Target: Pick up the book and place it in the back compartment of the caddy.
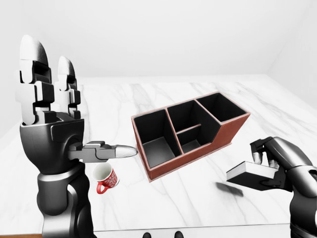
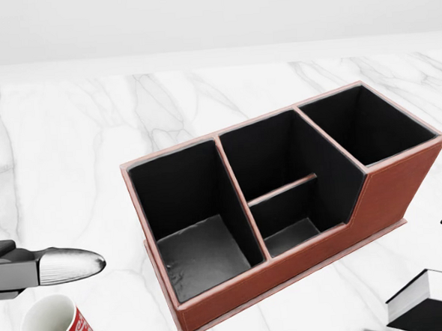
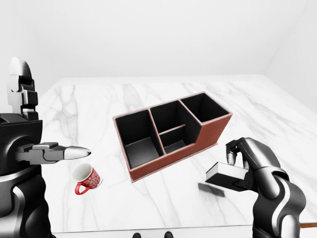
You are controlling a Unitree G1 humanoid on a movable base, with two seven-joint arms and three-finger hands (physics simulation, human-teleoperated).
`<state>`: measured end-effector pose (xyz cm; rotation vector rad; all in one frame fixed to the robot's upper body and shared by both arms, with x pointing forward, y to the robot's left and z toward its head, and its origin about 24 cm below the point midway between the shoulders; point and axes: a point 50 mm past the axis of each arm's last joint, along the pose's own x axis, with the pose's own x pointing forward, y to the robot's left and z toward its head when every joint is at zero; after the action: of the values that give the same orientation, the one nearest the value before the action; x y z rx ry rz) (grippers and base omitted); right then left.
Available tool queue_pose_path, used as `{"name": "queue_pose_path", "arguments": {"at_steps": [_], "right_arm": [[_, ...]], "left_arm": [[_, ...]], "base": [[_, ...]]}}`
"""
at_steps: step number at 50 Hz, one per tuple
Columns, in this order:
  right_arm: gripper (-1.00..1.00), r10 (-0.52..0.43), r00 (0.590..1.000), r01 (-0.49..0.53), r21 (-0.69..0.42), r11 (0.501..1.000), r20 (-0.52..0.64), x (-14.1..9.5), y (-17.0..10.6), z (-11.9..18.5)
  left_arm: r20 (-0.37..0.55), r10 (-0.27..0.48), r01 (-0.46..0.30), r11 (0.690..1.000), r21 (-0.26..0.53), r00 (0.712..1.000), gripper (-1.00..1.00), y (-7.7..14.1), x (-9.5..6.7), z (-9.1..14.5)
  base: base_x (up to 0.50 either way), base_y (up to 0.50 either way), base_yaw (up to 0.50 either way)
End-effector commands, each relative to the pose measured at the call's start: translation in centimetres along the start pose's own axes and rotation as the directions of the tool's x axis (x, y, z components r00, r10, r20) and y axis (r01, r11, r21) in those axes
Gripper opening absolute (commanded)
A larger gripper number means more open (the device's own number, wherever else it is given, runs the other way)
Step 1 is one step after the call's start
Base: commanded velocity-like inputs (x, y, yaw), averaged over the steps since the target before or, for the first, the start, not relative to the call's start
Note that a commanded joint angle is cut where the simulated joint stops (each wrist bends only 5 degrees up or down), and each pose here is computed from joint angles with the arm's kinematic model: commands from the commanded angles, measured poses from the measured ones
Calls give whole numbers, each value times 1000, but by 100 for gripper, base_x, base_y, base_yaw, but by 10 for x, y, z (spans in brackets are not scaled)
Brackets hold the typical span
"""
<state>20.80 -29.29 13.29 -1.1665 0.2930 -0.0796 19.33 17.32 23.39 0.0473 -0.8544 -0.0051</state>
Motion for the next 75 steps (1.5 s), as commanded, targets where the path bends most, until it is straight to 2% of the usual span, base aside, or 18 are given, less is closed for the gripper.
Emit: {"name": "queue_pose_path", "arguments": {"at_steps": [1,15,31,45,75], "right_arm": [[-100,-92,993,96,-50,994,69,-5,-18,21],[-100,-193,963,220,-131,967,190,-6,-42,58],[-100,-260,920,315,-155,936,294,-8,-57,87],[-100,-265,894,339,-158,927,361,-4,-60,108],[-100,-234,872,323,-147,935,429,2,-49,136]], "left_arm": [[13,7,-7,1000,-4,1000,100,2,1,2],[16,9,-9,1000,-6,1000,100,2,1,3],[17,8,-8,1000,-6,1000,100,1,1,4],[8,9,-9,1000,-3,1000,100,1,1,1],[5,8,-8,1000,-2,1000,100,1,0,1]], "base": [[0,0,0],[0,0,0],[0,0,0],[0,0,0],[0,0,0]]}}
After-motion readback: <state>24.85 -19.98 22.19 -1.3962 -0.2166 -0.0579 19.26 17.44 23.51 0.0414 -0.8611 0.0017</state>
